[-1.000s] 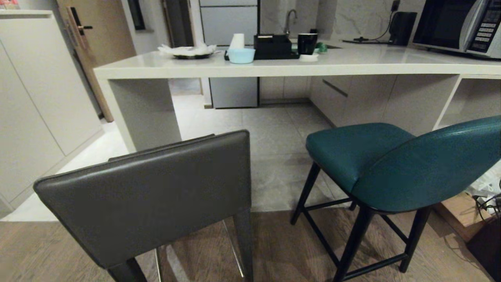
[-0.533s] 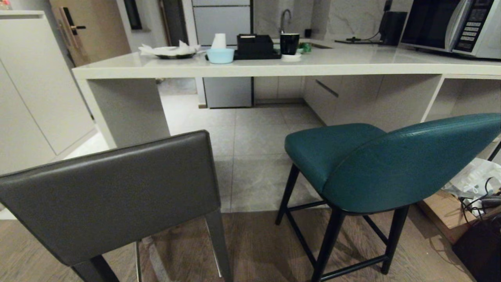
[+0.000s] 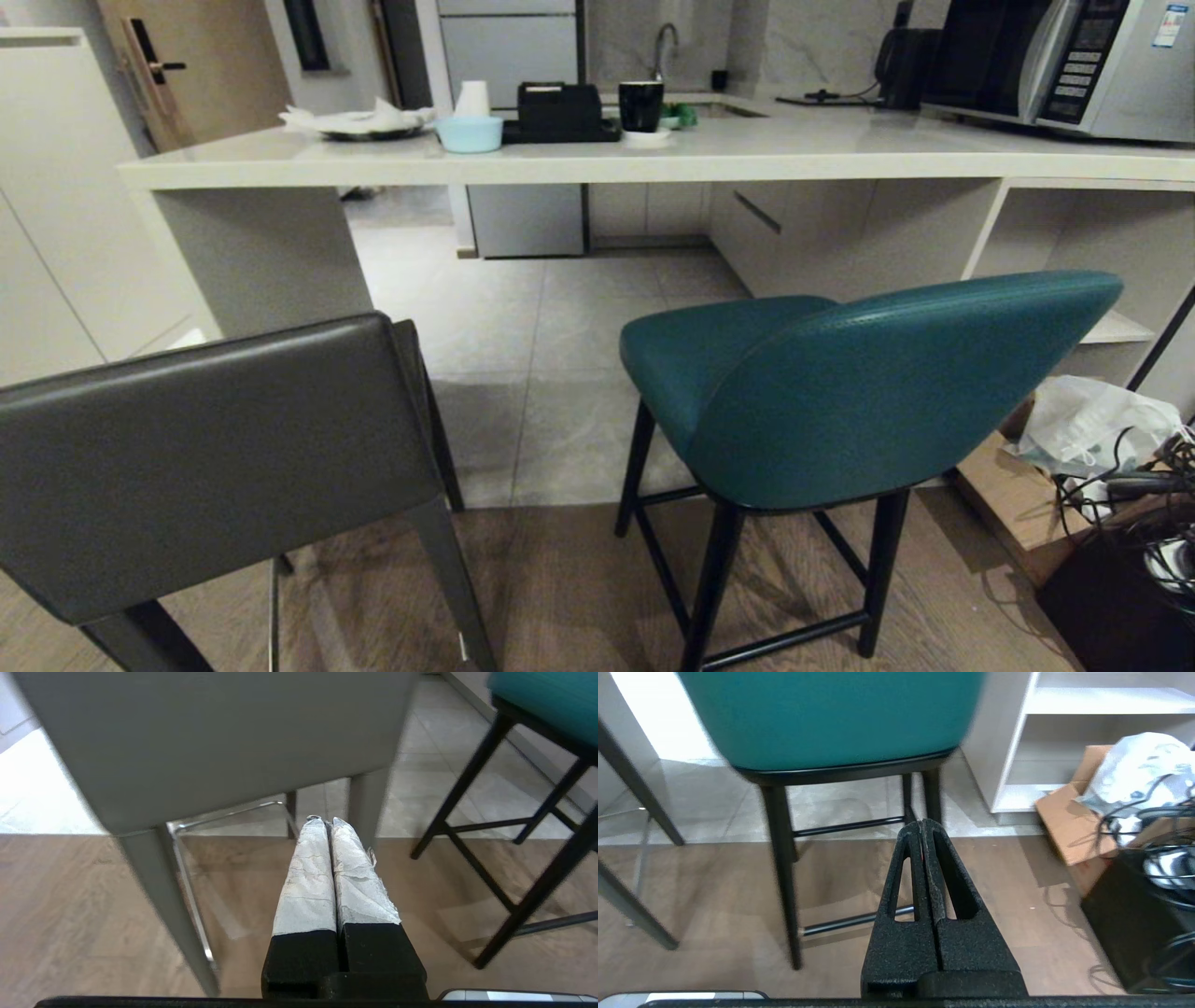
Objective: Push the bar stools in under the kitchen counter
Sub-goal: Push the blue chair back under the dining table
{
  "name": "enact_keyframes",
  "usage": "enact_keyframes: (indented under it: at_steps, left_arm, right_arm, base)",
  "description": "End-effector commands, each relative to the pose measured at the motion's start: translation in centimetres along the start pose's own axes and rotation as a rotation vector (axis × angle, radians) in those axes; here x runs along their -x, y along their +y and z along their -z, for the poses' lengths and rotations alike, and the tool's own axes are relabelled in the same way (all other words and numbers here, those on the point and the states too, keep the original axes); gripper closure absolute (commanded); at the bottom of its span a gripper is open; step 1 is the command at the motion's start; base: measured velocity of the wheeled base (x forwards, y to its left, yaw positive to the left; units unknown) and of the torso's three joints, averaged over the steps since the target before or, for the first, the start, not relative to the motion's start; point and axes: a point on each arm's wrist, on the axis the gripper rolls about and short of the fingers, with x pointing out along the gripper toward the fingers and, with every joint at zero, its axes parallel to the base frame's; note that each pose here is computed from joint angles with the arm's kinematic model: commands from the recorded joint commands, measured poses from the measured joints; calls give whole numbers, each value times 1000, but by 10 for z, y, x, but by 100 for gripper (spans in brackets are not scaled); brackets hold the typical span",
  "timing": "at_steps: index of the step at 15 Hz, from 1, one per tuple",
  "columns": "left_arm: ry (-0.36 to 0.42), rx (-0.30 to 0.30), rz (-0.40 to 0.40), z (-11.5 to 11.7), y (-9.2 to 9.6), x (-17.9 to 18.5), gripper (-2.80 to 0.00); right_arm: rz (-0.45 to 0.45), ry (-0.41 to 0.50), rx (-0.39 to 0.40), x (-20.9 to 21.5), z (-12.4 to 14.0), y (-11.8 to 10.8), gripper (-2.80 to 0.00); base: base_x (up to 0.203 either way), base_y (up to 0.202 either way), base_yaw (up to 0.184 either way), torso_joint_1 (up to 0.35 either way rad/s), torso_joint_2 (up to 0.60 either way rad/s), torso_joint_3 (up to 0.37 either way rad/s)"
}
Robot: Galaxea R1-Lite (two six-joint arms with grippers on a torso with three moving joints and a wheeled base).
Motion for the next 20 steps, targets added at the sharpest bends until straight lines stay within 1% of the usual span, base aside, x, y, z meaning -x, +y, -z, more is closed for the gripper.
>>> enact_keyframes:
  at_steps: [1,16,18,20]
  left_arm:
    - [2,0,0,0,0,0,0]
    - [2,0,0,0,0,0,0]
    - [2,0,0,0,0,0,0]
    - [2,0,0,0,0,0,0]
  right_arm:
    - [-1,1,-1,0,0,0,0]
    - [-3,1,2,0,0,0,0]
    - [-3,1,2,0,0,0,0]
    - [-3,1,2,0,0,0,0]
  base:
    - [0,-197,-2,2,2,3]
    - [0,-196,3,2,1,2]
    - [0,-143,3,0,2,-1]
    - [0,-26,1,2,1,3]
